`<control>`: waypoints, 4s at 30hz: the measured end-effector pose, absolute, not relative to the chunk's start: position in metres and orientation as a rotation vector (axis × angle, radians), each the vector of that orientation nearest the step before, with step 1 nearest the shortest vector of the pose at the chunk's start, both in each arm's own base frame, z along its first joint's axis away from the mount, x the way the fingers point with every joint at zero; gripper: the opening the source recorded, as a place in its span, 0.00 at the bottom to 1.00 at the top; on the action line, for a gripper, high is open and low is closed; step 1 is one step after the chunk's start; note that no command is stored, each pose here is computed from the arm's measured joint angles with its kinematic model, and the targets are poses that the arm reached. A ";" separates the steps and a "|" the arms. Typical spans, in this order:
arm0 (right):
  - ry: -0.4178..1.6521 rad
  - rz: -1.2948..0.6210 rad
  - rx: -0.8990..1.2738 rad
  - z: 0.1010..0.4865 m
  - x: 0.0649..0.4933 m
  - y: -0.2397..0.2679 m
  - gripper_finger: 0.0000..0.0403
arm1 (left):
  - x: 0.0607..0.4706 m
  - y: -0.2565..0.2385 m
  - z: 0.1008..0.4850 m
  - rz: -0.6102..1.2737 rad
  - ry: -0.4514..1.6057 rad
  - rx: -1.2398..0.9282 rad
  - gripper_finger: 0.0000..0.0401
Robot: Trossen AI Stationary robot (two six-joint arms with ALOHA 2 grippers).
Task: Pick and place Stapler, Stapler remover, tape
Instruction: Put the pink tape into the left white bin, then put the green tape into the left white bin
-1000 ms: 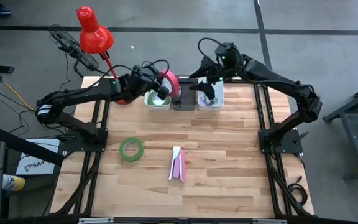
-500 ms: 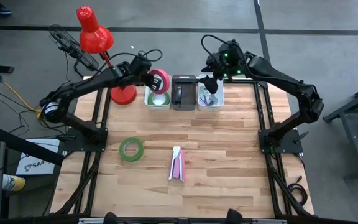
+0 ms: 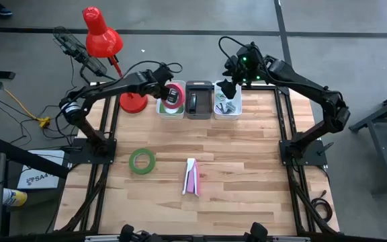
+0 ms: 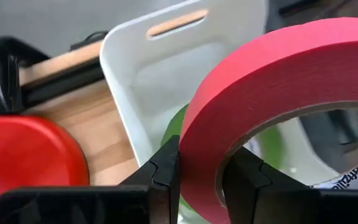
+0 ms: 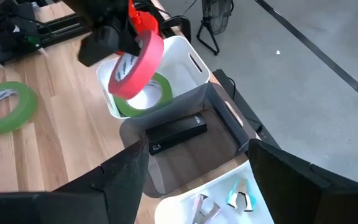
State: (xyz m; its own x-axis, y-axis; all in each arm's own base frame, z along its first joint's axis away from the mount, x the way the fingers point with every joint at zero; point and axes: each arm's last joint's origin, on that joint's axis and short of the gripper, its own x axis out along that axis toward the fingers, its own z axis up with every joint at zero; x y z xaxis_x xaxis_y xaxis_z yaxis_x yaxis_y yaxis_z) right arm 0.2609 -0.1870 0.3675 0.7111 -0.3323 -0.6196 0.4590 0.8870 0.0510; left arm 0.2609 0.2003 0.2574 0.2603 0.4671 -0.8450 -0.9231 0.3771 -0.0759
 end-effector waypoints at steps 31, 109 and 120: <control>0.654 -0.440 0.212 0.367 0.260 -0.186 0.66 | 0.267 0.205 0.217 1.102 1.018 -0.762 0.25; 0.696 -0.362 0.218 0.363 0.259 -0.183 0.66 | 0.212 0.029 0.231 0.599 1.593 -0.487 0.59; 0.716 -0.360 0.230 0.361 0.258 -0.182 0.66 | 0.205 0.020 0.204 0.424 1.612 -0.562 0.65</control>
